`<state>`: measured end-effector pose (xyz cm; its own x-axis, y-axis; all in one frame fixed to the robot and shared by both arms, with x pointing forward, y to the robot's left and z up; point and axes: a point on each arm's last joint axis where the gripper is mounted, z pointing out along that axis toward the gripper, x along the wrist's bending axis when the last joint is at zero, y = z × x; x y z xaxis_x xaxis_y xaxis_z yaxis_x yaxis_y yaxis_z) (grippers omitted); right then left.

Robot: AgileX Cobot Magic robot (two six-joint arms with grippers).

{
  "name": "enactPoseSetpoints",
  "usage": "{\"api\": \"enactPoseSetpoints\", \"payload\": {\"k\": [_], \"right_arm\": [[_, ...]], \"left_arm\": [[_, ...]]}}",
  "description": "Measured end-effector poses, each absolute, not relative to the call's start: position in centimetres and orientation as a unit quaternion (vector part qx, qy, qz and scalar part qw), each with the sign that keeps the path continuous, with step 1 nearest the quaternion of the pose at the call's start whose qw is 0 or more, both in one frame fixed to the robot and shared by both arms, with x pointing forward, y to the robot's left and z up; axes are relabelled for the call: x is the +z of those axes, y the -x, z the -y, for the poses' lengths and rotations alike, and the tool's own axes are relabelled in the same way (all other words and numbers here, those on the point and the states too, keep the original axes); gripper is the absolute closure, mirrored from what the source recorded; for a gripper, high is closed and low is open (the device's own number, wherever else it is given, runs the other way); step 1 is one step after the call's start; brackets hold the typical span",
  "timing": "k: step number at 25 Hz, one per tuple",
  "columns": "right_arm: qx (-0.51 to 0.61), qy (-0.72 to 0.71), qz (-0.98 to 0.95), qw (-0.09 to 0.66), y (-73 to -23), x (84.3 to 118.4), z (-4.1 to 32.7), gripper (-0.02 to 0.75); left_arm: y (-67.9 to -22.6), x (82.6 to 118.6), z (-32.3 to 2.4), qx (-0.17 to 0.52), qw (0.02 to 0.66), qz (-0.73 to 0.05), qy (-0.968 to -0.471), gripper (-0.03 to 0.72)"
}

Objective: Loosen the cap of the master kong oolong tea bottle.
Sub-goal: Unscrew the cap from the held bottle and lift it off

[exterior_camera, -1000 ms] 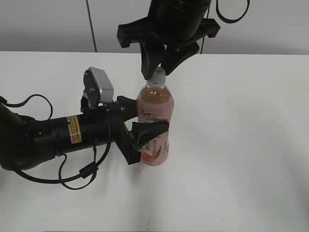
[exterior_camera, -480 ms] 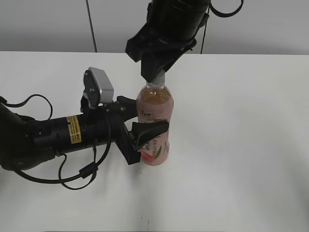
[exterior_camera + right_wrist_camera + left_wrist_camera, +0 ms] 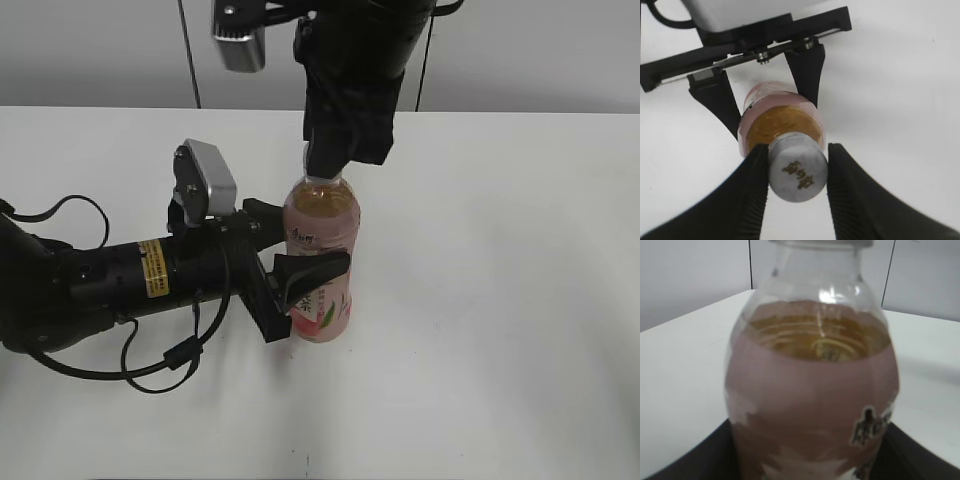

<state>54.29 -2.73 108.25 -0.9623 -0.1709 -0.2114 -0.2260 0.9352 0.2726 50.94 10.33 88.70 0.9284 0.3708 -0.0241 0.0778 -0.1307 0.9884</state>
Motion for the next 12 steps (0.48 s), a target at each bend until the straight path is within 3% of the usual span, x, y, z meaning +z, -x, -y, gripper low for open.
{"api": "enactPoseSetpoints", "payload": {"k": [12], "right_arm": [[0.108,0.488,-0.854,0.142,-54.35,108.26,2.83,0.465]], "left_arm": [[-50.98,88.62,-10.36,0.117,0.638,-0.151,-0.746,0.293]]}}
